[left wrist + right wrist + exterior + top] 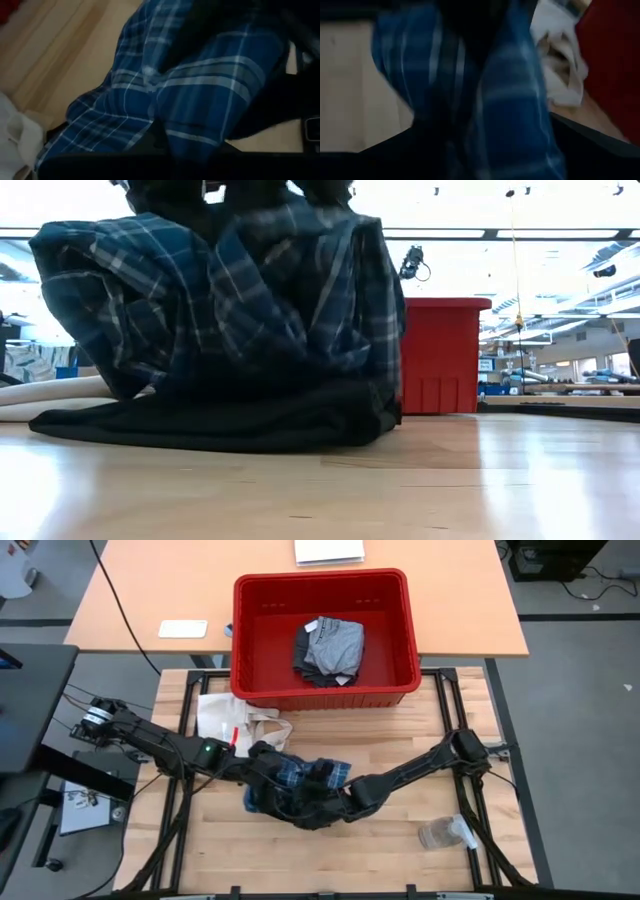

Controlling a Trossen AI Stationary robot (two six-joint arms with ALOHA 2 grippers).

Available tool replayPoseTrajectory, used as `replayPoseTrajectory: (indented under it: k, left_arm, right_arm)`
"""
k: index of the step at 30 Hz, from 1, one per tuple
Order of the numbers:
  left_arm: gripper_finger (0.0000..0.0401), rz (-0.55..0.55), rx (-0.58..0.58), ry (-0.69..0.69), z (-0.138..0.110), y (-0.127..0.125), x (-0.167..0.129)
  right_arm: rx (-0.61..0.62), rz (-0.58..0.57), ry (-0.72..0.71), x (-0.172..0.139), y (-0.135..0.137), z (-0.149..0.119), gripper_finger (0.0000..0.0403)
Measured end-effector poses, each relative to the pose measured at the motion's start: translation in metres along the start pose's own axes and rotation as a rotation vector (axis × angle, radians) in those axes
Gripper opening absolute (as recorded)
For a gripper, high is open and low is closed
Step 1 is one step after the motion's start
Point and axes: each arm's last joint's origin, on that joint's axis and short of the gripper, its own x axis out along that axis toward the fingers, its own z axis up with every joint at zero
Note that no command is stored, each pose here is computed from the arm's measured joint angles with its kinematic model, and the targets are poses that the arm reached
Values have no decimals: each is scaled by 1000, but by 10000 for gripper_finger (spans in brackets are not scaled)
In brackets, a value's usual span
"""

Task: Fold laundry
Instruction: Put the blue pants into the red bin

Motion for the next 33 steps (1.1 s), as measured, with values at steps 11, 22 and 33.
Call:
replayPoseTrajectory:
  k: [11,22,33]
  left_arm:
    - [18,26,74,70,-6,5,-5]
    - [18,-14,109,72,-5,3,-6]
    - [18,-75,193,79,-5,2,-12]
  right_arm:
    - [-160,-135,316,-16,-12,-37,347]
    - [-103,-6,114,-8,0,-14,347]
    - [-99,55,200,17,-10,-28,161]
